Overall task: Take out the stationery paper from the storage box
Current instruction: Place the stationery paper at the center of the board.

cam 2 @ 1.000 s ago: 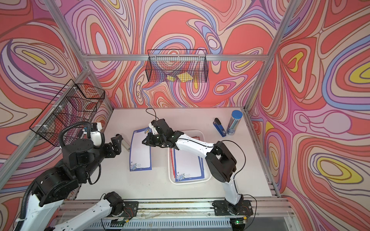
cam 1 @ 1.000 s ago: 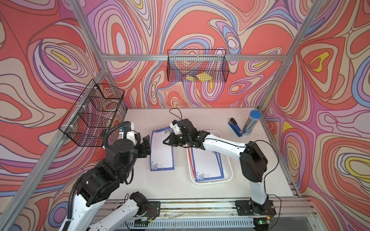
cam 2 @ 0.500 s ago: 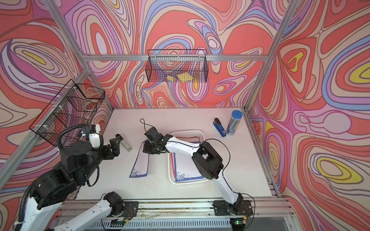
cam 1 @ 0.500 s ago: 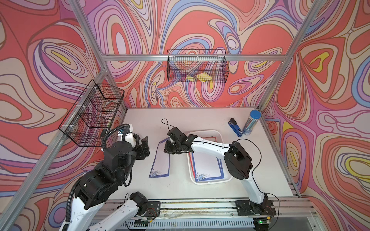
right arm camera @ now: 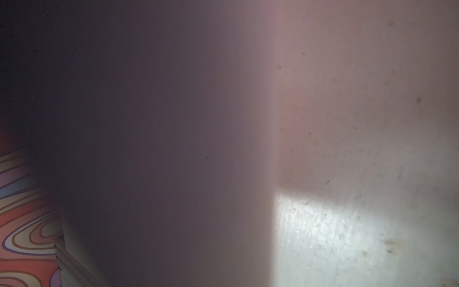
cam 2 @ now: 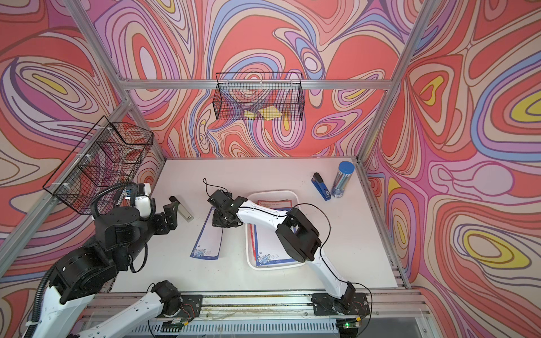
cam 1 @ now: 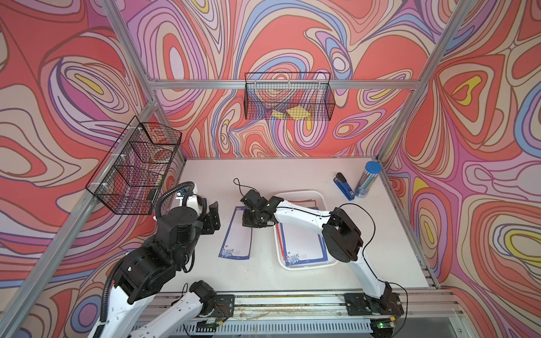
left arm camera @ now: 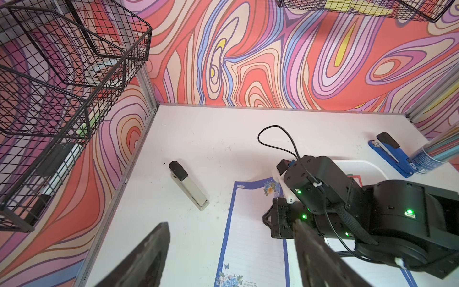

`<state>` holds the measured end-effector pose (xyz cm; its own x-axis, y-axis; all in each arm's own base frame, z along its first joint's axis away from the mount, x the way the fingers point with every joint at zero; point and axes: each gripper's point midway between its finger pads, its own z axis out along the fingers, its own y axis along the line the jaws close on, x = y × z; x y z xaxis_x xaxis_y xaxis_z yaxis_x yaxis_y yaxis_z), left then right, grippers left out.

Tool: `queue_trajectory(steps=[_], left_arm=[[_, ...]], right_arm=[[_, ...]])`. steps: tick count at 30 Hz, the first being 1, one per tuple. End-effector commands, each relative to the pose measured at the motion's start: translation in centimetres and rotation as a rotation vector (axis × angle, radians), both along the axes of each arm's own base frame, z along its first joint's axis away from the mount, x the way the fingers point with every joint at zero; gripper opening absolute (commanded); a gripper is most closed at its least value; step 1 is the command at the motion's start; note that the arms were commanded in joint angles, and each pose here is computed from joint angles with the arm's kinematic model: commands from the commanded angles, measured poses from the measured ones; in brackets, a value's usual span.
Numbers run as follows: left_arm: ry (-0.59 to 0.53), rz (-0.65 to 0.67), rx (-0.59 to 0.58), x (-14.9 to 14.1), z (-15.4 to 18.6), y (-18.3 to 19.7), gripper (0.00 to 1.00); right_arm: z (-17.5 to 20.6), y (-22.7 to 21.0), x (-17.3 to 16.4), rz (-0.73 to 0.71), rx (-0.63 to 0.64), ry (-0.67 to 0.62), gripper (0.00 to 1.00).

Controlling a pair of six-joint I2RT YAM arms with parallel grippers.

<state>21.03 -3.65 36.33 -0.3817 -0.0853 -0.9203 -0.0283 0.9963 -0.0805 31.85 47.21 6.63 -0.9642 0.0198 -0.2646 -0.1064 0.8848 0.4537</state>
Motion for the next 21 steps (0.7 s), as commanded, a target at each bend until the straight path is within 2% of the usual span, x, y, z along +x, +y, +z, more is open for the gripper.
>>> queue_trajectory(steps=[1, 6, 15, 21], left_arm=[[0.007, 0.010, 0.004, 0.0, -0.3, 0.2, 0.82], [0.007, 0.011, 0.002, -0.1, -0.4, 0.2, 0.82], [0.009, 0.017, 0.008, -0.2, -0.4, 0.4, 0.82], [0.040, 0.019, 0.031, -0.1, -1.1, 0.4, 0.82]], right_arm=[[-1.2, -1.2, 0.0, -0.018, -0.078, -0.016, 0.11], [-1.5, -1.5, 0.2, -0.008, -0.114, -0.030, 0.25], [-2.8, -1.9, 0.4, -0.003, -0.146, -0.041, 0.24], [-0.7, -1.7, 0.7, -0.006, -0.118, -0.074, 0.25]])
